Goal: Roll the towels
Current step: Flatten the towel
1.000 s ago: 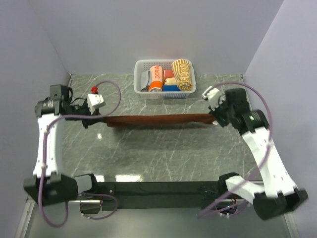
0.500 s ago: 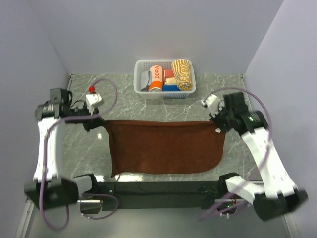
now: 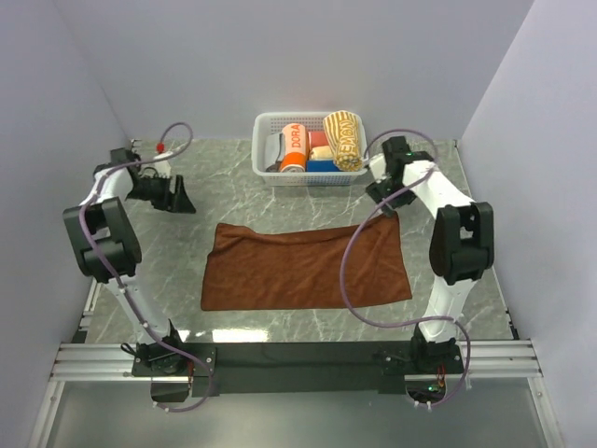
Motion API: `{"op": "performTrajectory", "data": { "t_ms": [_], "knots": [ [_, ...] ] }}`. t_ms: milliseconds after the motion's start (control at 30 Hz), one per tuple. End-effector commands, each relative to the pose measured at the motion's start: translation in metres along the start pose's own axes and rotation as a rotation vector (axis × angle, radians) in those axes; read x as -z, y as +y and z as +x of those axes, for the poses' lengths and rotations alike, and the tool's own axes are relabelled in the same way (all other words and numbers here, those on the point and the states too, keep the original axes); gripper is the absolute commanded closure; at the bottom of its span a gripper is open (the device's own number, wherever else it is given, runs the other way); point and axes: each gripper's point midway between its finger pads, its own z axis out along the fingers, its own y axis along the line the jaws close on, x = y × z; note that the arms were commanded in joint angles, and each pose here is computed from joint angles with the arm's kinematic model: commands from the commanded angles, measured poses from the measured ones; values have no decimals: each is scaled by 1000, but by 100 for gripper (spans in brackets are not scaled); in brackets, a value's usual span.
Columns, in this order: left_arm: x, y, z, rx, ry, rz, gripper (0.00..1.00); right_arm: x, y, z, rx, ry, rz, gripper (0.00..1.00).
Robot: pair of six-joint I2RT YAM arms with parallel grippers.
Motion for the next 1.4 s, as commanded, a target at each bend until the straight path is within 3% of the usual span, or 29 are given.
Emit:
{"op": "performTrajectory", "data": {
  "t_ms": [0, 67, 133, 233, 267, 367, 500, 733, 1067, 1367],
  "knots": [
    [40, -3, -32, -22, -94, -74, 29, 61, -45, -6, -148, -115, 105, 24],
    [42, -16, -33, -46, -98, -73, 35, 67, -35, 3, -158, -104, 55, 24],
    [36, -32, -24, -52, -85, -37, 44, 71, -20, 9, -157, -102, -9, 31],
    [10, -43, -14, -20, -41, -42, 50, 60, 11, 25, -192, -42, -134, 49],
    [5, -43, -14, -9, -42, -48, 52, 54, 19, 27, -201, -29, -168, 60],
    [-16, -49, -16, 31, -34, -19, 60, 40, 26, 28, -238, -1, -191, 74],
    [-35, -65, -13, 77, 9, 69, 69, 23, 22, 23, -281, 17, -186, 77],
    [-61, -52, 2, 182, 69, 68, 73, -2, 11, -1, -364, 16, -189, 79],
    [-78, -50, 7, 175, 118, 75, 75, -24, 12, -5, -397, 41, -187, 80],
    [-87, -51, 11, 196, 146, 98, 81, -34, 10, -3, -404, 66, -176, 87]
  ]
}}
